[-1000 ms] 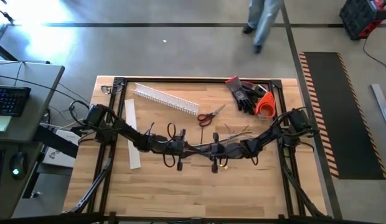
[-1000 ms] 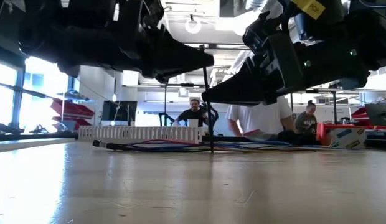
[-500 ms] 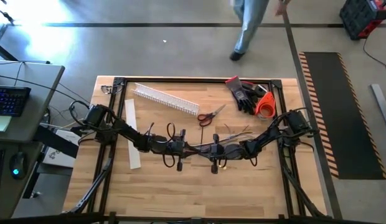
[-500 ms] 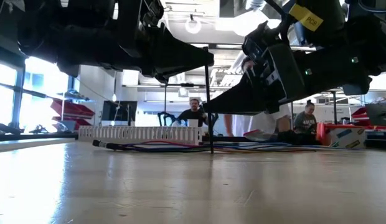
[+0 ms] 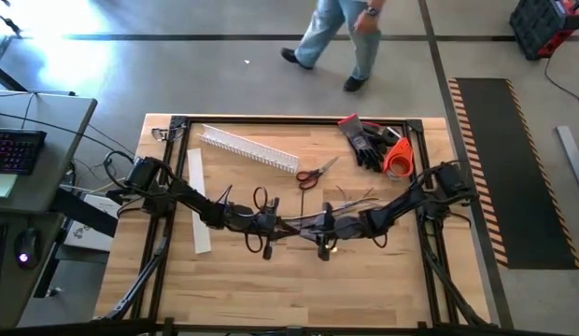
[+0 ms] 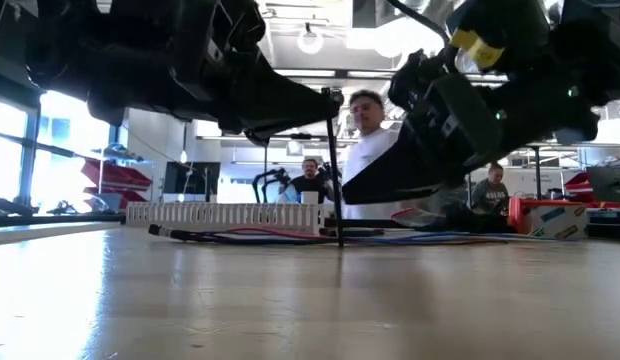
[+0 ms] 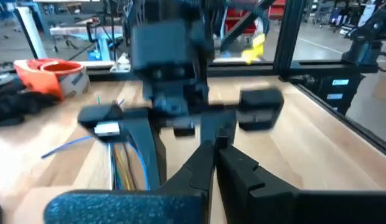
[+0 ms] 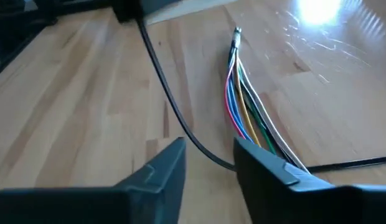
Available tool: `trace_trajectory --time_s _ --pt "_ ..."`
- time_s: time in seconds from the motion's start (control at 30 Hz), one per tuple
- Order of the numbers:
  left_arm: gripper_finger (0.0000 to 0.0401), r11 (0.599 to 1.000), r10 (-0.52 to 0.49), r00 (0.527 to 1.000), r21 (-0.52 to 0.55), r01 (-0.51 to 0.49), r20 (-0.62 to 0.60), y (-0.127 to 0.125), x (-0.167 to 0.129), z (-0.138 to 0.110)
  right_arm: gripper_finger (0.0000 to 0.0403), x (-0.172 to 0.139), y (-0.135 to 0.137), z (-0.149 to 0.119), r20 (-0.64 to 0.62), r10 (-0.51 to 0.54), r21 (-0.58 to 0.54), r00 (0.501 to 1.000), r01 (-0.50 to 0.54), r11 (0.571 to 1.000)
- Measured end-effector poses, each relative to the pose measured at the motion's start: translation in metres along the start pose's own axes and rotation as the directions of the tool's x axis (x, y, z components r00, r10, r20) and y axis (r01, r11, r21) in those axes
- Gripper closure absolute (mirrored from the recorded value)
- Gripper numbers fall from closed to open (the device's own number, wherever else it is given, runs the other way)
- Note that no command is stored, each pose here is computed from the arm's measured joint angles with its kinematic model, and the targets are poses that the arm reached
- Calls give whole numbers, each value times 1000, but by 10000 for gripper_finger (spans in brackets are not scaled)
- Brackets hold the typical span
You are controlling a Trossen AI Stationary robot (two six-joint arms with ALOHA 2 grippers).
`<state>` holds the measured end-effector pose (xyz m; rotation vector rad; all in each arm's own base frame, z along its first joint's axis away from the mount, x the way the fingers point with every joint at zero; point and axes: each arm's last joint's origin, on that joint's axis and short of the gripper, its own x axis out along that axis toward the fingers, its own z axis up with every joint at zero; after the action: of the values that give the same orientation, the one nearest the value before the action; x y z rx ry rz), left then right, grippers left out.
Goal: Ziptie cables
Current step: Wrap the black zip tie on the cables
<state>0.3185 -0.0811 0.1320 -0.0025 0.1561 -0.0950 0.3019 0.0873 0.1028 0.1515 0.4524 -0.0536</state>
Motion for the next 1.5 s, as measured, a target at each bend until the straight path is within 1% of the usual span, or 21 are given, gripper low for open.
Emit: trace_trajectory --time_s 0.1,0.17,0.23,0.3,0.37,0.47,0.57,0.63,0.7,0.87,0.97,1.07,1.23,1.37,1.5 --pt "401 999 -31 999 -12 31 -30 0 0 -3 252 -11 -1 9 -40 -31 -16 999 30 999" --pt "401 998 -54 997 -21 54 -46 -1 0 -4 250 -20 -3 17 -43 -81 -26 996 80 996" --pt "401 998 -57 996 -29 55 -64 -1 0 -6 250 -27 -6 24 -28 -156 -22 987 156 988" --pt "401 998 -56 996 -35 53 -66 0 0 -6 249 -31 -12 29 -12 -234 26 972 234 972" --pt "401 998 -56 996 -35 53 -68 0 0 -6 249 -30 -22 32 -13 -275 93 961 275 957" --pt "401 998 -56 996 -35 54 -73 -1 0 -7 249 -21 -40 27 -65 -282 179 957 289 940" --pt "401 998 -56 995 -34 53 -78 0 0 -7 242 -10 -58 17 -140 -264 209 954 290 934" --pt "401 998 -56 995 -34 54 -78 0 0 -7 229 -4 -69 11 -183 -255 247 949 295 923" --pt "401 998 -56 995 -34 53 -80 0 0 -8 210 1 -80 5 -215 -252 300 944 309 902" --pt "401 998 -56 995 -33 53 -79 0 0 -8 155 11 -97 0 -199 -227 358 954 286 889" --pt "401 998 -57 995 -33 54 -78 -1 0 -7 140 14 -104 0 -181 -217 402 959 274 874" --pt "401 998 -56 995 -32 53 -80 0 0 -8 140 16 -110 0 -170 -198 420 965 253 871" --pt "401 998 -55 995 -31 53 -82 0 0 -8 160 20 -118 -1 -143 -161 440 976 209 873" --pt "401 998 -56 995 -31 53 -82 0 0 -8 185 22 -122 -4 -150 -160 444 976 211 871" --pt "401 998 -55 995 -31 53 -81 0 0 -8 222 23 -123 -6 -143 -159 395 977 204 896"
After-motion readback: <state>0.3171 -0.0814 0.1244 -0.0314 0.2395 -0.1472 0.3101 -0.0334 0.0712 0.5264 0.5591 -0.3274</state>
